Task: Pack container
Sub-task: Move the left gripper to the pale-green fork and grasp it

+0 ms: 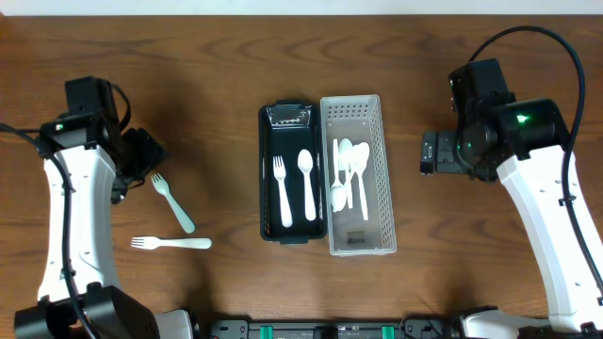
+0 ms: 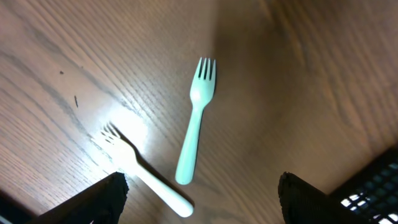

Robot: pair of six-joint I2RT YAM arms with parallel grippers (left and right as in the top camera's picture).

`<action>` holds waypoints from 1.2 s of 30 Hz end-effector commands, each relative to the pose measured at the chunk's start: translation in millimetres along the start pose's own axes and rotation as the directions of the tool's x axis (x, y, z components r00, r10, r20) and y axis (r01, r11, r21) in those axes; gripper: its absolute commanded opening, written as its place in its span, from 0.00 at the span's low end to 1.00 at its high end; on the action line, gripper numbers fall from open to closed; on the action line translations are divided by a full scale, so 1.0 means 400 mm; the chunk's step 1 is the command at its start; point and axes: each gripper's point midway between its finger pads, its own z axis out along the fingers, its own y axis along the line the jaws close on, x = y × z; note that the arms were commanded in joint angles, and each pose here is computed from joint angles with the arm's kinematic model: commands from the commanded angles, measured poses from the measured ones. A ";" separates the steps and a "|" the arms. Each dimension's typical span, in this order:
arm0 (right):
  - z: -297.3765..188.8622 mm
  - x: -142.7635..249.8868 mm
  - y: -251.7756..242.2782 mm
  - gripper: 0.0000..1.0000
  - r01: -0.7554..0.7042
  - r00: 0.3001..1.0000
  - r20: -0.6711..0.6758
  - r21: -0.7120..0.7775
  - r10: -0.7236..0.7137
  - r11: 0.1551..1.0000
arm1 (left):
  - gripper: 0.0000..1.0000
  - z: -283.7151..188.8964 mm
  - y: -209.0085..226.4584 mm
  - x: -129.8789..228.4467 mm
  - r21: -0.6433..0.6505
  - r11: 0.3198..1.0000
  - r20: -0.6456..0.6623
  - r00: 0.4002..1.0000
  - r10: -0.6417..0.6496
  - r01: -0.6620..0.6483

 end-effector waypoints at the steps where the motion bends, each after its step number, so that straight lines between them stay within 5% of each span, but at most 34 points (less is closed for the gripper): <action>1: 0.001 -0.004 -0.010 0.99 0.006 1.000 0.006 0.015 -0.006 1.000 | 0.81 0.032 0.010 0.014 -0.010 1.000 -0.018 1.000 -0.005 0.004; 20: 0.001 0.002 -0.011 0.99 0.044 0.999 -0.003 0.016 -0.044 0.999 | 0.81 0.311 0.003 0.014 -0.053 0.997 -0.097 0.994 0.054 -0.059; 36: 0.001 0.004 -0.012 0.99 0.045 0.999 -0.007 0.017 -0.045 0.999 | 0.81 0.409 0.017 0.043 -0.097 0.993 -0.176 0.983 0.050 -0.068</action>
